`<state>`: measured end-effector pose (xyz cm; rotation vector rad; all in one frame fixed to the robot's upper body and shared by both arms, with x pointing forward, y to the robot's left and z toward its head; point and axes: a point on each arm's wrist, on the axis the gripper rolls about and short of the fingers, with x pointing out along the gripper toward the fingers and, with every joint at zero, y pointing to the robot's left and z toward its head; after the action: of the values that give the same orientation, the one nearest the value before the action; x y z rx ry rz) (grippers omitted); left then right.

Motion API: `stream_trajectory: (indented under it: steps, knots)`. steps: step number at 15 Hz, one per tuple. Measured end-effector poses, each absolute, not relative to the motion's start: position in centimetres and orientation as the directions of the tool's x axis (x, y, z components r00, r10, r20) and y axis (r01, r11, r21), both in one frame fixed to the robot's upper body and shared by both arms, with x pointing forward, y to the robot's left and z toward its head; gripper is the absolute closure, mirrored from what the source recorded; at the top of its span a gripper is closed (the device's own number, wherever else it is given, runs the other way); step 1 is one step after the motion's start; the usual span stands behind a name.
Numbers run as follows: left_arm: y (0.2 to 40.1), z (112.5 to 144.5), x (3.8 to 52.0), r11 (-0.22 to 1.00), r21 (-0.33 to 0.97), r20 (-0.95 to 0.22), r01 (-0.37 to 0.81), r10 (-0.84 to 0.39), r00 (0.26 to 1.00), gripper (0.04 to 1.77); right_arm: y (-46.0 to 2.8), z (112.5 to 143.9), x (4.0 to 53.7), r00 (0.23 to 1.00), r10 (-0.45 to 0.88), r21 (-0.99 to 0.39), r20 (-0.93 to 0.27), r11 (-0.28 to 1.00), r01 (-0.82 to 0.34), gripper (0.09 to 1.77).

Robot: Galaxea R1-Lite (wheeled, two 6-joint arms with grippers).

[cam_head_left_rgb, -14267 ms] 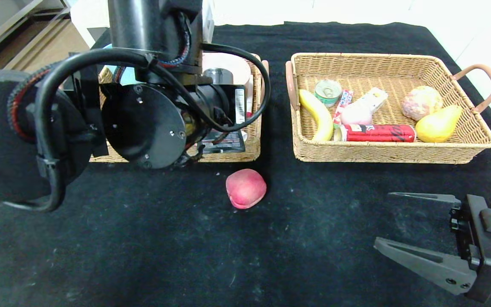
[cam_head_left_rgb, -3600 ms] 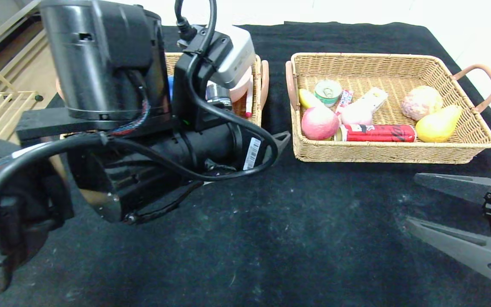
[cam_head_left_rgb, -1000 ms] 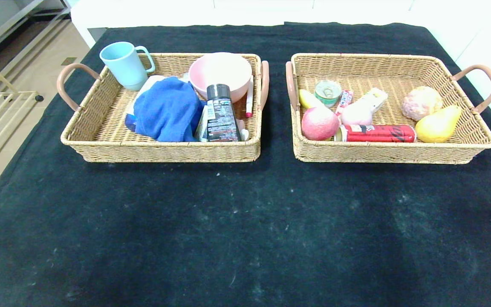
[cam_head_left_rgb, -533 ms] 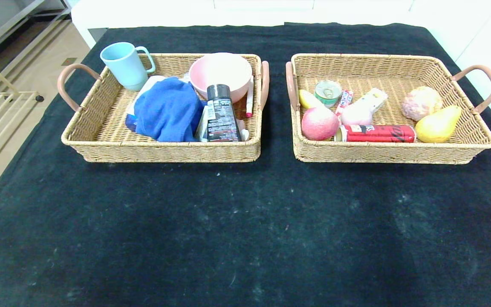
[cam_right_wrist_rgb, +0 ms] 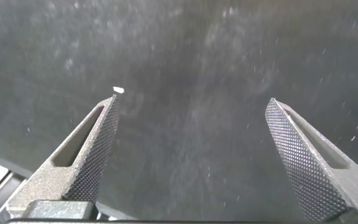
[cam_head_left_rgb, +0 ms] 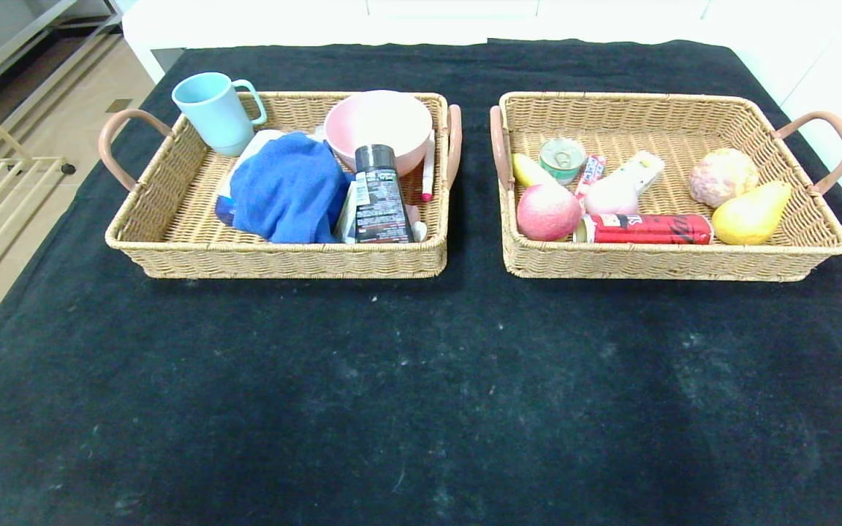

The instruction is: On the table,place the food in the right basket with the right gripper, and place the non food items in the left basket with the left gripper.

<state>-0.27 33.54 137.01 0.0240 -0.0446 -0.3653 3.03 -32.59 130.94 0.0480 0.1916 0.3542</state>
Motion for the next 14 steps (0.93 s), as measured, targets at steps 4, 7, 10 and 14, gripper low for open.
stream_trajectory:
  steps: [4, 7, 10, 14]
  knots:
    - [33.6, 136.1, -0.5, 0.933, 0.010, 0.013, 0.360, -0.360, 0.933, 0.09, -32.7, 129.5, 2.3, 0.926, 0.344, 0.068, -0.156, 0.939, -0.337, 0.15]
    - [33.0, 136.2, -0.7, 0.950, 0.027, 0.020, 0.312, -0.313, 0.950, 0.09, -32.7, 128.8, 2.0, 0.929, 0.339, 0.064, -0.149, 0.941, -0.333, 0.15]
    - [32.4, 135.4, -0.6, 0.948, 0.027, 0.008, 0.316, -0.316, 0.949, 0.09, -32.7, 128.2, 1.9, 0.929, 0.337, 0.064, -0.149, 0.941, -0.332, 0.15]
    - [32.5, 133.1, -0.3, 0.941, 0.043, 0.054, 0.335, -0.337, 0.940, 0.09, -32.8, 127.6, 1.2, 0.935, 0.340, 0.045, -0.102, 0.941, -0.337, 0.15]
